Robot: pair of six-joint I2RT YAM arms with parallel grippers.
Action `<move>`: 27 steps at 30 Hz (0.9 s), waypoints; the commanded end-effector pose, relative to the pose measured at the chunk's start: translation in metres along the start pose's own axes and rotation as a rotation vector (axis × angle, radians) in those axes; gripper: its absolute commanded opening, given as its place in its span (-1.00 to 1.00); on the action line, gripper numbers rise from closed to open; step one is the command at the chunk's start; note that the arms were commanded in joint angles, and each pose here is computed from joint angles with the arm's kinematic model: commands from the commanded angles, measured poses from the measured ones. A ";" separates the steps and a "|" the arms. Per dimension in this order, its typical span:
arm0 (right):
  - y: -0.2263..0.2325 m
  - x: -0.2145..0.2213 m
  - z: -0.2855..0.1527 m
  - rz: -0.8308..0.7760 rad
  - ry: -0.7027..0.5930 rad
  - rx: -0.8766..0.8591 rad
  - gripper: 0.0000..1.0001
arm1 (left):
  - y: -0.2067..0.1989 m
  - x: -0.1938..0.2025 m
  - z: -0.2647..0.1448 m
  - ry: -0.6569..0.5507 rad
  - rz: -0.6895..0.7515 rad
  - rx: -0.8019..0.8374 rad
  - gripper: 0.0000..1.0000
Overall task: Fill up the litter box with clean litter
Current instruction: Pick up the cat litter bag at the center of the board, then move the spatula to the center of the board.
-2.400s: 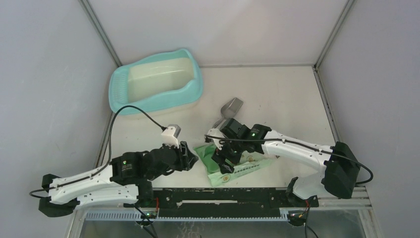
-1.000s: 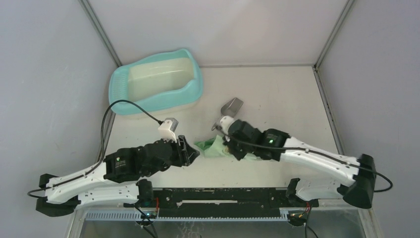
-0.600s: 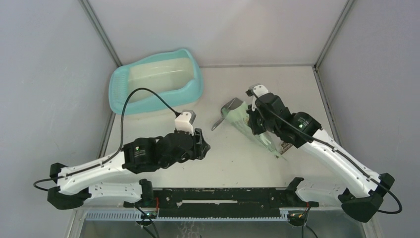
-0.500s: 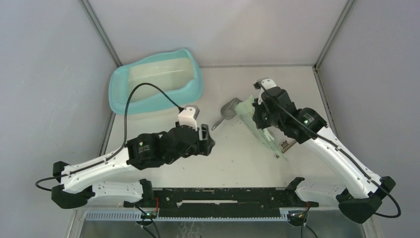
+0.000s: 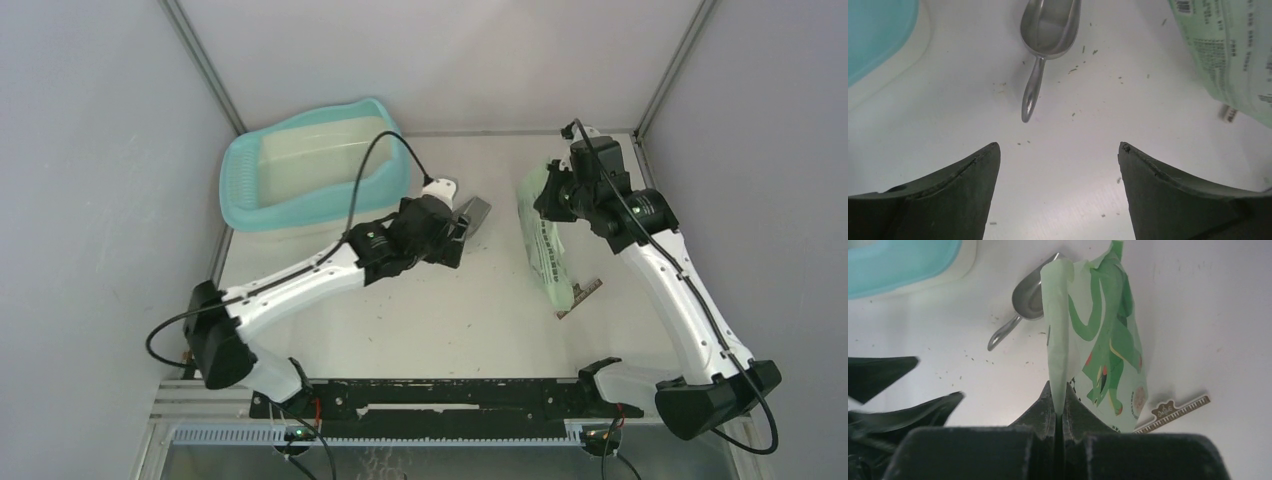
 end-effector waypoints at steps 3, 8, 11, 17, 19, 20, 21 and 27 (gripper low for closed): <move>0.034 -0.052 -0.014 0.063 -0.148 -0.177 -1.00 | 0.002 -0.009 0.052 -0.038 0.169 0.049 0.81; 0.020 -0.054 -0.008 0.082 -0.138 -0.172 -1.00 | 0.015 0.008 0.088 -0.002 0.106 0.140 0.79; 0.013 -0.054 -0.005 0.094 -0.133 -0.172 -1.00 | 0.014 0.017 0.105 0.044 0.103 0.204 0.78; 0.006 -0.054 0.000 0.109 -0.127 -0.180 -1.00 | 0.001 0.047 0.131 0.189 0.148 0.291 0.70; 0.004 -0.053 0.002 0.111 -0.123 -0.187 -1.00 | 0.000 0.058 0.134 0.223 0.152 0.298 0.70; 0.003 -0.053 0.002 0.114 -0.122 -0.186 -1.00 | -0.001 0.063 0.135 0.235 0.150 0.300 0.70; 0.003 -0.052 0.003 0.111 -0.118 -0.186 -1.00 | 0.000 0.067 0.136 0.241 0.150 0.293 0.70; 0.001 -0.048 0.007 0.117 -0.114 -0.205 -1.00 | 0.005 0.081 0.148 0.275 0.160 0.258 0.68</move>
Point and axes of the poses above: each gripper's point midway between its finger pads, its own z axis out along the fingers, its own y axis along the line the jaws close on, x = y × z, the point moved 1 cm from there along -z, back along the fingers, and after that the axes turned 14 degrees about z, right-handed, at the moved point
